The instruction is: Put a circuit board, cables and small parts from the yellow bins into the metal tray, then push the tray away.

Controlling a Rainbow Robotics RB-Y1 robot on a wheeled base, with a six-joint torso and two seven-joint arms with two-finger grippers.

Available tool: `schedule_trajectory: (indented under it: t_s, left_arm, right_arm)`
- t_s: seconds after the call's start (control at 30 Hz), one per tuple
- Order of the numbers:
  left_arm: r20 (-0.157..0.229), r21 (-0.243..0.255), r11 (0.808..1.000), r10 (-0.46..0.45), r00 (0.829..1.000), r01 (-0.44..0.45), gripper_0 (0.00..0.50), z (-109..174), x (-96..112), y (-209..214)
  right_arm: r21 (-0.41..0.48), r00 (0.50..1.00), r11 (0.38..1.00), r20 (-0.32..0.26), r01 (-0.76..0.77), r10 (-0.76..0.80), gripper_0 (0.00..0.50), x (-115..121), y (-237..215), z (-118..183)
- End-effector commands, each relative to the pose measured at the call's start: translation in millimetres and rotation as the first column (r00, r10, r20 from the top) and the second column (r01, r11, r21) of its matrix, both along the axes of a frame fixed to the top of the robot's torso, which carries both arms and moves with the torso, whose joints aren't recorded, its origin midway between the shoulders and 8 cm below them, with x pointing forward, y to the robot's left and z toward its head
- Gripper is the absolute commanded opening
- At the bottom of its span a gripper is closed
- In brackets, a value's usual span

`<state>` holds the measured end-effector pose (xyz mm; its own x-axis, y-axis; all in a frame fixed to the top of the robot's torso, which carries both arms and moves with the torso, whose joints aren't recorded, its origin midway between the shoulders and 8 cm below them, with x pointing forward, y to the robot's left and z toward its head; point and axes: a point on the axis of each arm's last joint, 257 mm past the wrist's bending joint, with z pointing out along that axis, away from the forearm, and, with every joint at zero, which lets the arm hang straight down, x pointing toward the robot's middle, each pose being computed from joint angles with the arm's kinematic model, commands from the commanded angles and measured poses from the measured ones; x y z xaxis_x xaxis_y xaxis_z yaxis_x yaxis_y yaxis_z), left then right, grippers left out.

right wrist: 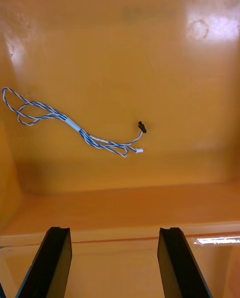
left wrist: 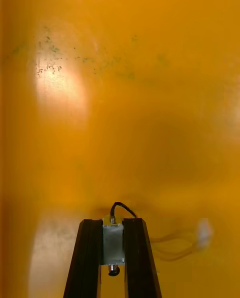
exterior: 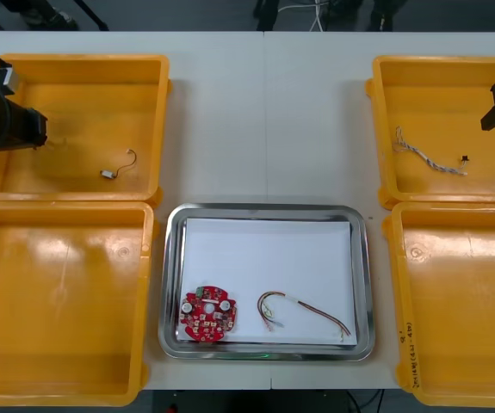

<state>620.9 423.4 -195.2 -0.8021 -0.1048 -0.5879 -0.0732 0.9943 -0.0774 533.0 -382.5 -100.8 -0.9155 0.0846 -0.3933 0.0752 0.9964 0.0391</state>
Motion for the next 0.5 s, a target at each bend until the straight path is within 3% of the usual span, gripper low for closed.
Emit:
schedule_trajectory:
  t_s: [0.03,0.5]
  left_arm:
    - [0.068,0.09,0.994,-0.063,0.996,0.057,0.0,63,5,23]
    - [0.012,0.098,0.994,-0.041,0.999,0.04,0.0,90,-31,-2]
  right_arm:
    - [-0.063,0.996,0.995,0.055,-0.072,0.075,0.5,20,4,38]
    - [-0.145,0.944,0.939,0.061,-0.312,0.323,0.5,46,9,21]
